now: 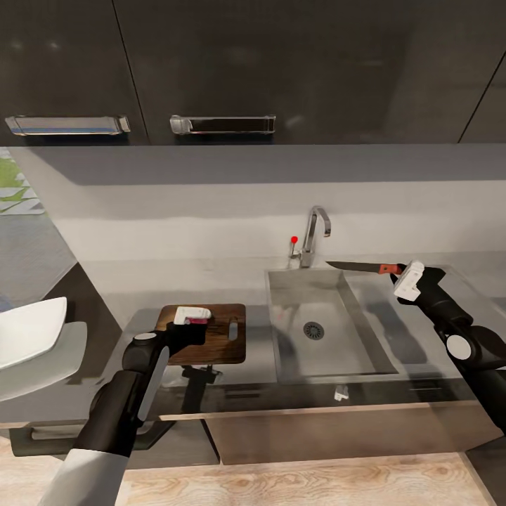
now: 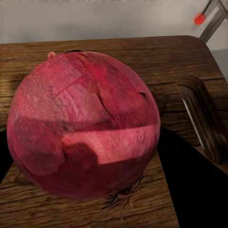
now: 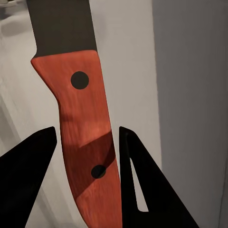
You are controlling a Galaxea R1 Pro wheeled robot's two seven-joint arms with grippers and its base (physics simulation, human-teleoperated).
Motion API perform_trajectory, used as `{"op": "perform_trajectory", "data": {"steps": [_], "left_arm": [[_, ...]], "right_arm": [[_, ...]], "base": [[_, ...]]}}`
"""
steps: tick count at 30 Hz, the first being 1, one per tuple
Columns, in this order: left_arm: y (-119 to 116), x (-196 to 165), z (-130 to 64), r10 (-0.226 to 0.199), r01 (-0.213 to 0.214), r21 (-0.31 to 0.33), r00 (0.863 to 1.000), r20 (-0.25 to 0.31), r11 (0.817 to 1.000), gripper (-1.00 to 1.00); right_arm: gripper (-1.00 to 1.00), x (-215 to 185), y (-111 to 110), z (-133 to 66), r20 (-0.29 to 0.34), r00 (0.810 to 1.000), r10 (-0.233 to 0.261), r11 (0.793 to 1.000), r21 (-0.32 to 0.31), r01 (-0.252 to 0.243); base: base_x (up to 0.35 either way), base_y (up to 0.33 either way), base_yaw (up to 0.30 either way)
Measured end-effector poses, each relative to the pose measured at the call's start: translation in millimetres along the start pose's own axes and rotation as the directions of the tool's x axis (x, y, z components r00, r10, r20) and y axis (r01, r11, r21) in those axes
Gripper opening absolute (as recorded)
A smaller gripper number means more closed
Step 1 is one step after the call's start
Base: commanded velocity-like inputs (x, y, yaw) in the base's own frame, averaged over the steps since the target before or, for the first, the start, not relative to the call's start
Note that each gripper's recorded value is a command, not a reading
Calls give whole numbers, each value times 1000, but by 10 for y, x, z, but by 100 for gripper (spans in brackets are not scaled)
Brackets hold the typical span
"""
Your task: In the kitchen, take the Vidalia onion out of the sink, dice it on the chopping board with the paring knife, put the diced onion into the bowl on the countertop, then place both the paring knife and the chopping board into the sink.
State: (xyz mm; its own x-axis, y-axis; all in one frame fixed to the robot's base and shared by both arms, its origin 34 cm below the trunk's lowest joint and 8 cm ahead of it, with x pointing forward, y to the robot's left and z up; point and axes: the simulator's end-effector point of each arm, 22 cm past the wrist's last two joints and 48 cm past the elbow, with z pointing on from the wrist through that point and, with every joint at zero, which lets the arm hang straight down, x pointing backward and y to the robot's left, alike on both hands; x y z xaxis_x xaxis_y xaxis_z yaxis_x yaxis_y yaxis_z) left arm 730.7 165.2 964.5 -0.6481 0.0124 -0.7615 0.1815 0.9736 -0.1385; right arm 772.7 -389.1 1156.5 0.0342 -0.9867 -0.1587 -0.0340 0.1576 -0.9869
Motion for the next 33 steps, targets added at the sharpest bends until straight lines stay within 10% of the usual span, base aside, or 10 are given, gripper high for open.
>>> {"op": "perform_trajectory", "data": {"steps": [33], "left_arm": [[219,142,55,-23,21,-47,999,-35,999,-100]], "right_arm": [[-100,-113,89,5,17,1000,-3,1000,-13,3]], "base": [[0,0,0]]}}
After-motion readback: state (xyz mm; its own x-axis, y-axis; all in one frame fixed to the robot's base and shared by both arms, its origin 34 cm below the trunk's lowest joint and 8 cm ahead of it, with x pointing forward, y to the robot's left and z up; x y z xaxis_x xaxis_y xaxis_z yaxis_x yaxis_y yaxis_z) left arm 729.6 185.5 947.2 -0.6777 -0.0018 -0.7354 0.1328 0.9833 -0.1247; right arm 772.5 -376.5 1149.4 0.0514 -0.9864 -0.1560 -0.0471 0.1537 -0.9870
